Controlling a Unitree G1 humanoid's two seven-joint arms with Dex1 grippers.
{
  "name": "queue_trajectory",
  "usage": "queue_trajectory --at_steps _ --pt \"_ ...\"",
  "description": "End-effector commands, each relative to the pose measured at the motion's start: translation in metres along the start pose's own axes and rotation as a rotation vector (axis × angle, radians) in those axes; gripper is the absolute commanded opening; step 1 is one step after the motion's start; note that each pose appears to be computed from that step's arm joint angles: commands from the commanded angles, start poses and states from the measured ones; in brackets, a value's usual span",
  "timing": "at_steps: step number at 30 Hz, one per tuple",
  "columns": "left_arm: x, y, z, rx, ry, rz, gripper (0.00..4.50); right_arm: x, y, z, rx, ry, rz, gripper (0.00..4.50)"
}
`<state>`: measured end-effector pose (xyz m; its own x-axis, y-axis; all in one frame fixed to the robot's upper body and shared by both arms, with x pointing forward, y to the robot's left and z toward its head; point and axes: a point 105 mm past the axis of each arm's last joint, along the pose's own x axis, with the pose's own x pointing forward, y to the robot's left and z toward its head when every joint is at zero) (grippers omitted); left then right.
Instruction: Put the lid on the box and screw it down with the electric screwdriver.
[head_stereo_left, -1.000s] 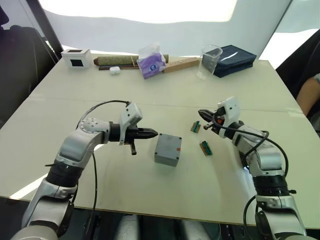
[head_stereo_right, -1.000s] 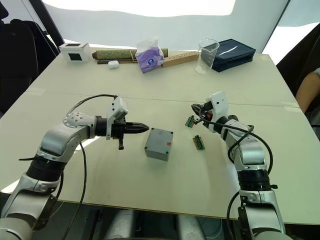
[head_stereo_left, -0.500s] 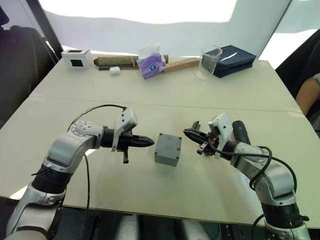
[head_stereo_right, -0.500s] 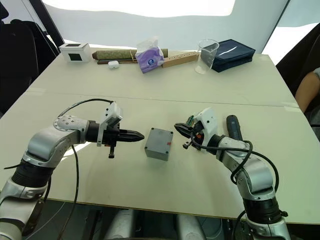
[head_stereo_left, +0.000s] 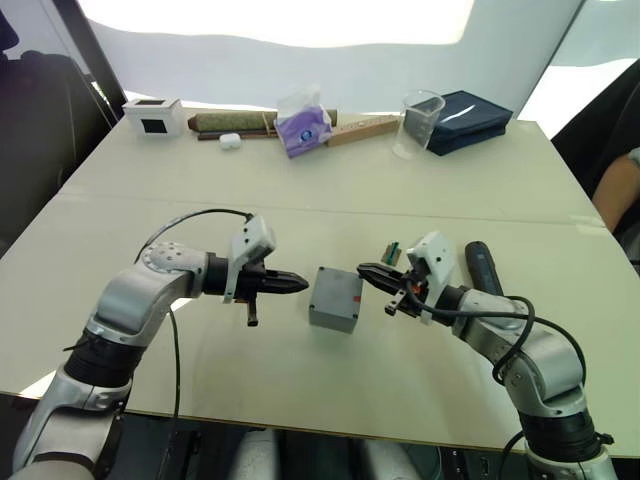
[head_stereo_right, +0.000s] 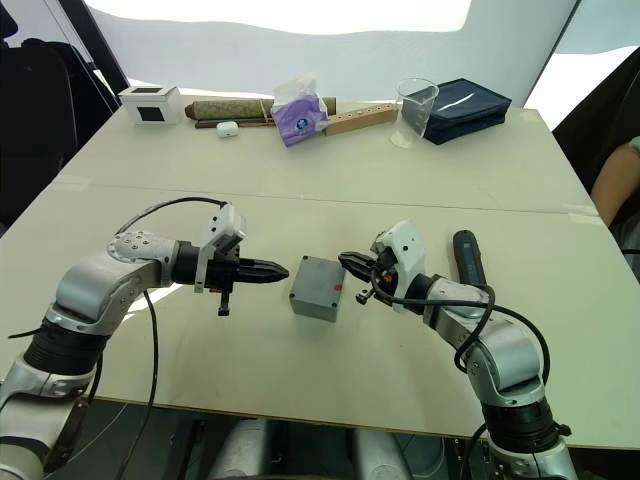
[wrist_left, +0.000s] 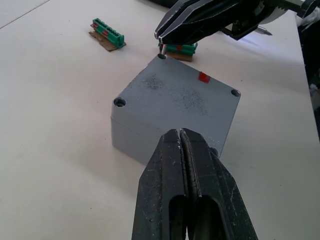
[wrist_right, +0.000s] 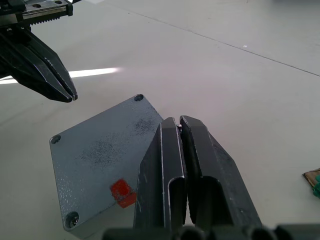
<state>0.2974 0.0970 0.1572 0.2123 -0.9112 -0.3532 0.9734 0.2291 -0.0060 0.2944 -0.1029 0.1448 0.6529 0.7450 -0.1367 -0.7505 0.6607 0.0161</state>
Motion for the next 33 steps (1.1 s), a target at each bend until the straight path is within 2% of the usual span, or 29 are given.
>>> queue_trajectory --at_steps 1,31,33 --pt "-0.002 0.0 0.009 0.041 -0.022 0.002 0.0 -0.001 0.006 0.01 -0.039 -0.033 0.013 0.03" --pt "0.002 0.0 0.013 0.047 -0.032 0.004 0.0 -0.001 -0.003 -0.006 -0.039 0.015 -0.033 0.03" --pt "0.001 0.0 0.014 0.047 -0.033 0.004 0.0 -0.001 -0.002 -0.006 -0.042 0.016 -0.031 0.57"
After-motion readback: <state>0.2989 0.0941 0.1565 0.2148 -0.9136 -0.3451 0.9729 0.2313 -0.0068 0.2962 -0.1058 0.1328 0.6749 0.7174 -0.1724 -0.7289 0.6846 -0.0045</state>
